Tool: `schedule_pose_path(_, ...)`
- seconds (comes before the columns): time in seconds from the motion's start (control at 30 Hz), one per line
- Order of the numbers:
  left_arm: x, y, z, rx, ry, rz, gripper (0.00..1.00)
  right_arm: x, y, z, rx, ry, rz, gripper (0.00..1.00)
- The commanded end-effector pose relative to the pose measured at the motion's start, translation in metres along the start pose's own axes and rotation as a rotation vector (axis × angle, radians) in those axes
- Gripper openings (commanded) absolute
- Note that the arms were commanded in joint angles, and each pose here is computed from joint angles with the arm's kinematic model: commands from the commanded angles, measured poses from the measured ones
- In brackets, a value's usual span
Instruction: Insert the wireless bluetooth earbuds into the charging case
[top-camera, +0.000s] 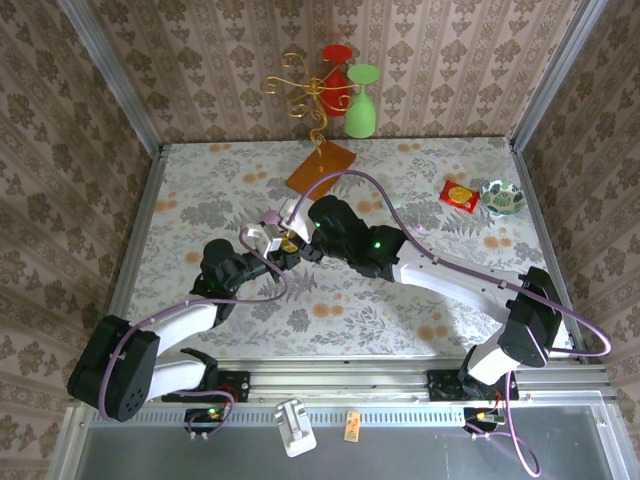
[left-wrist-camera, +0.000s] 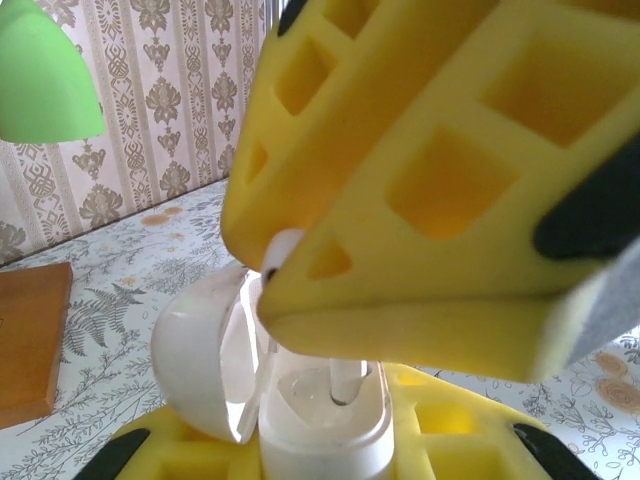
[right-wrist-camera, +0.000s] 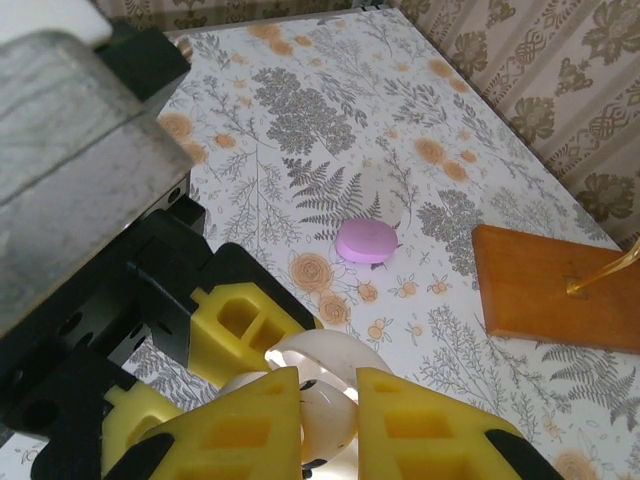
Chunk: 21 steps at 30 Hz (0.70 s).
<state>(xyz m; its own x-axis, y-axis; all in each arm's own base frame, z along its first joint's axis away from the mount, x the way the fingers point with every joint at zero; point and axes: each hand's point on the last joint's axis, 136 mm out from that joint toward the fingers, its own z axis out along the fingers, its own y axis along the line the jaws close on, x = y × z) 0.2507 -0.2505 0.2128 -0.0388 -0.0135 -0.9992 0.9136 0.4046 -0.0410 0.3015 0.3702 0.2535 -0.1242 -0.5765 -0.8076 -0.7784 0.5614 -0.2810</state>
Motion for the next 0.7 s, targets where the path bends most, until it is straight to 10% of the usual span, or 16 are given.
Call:
schedule_pose_path(0.0,-0.022,-0.001,0.002,0.023,-0.052,0.017,0.0,0.002,0.003,-0.009,-0.009,-0.001,-0.05,0.18)
schedule_pose_path(0.67,-0.026,-0.003,0.001,0.033,-0.068,0.018,0.0,-0.013,-0.009,-0.033,-0.062,-0.131,0.088,0.58)
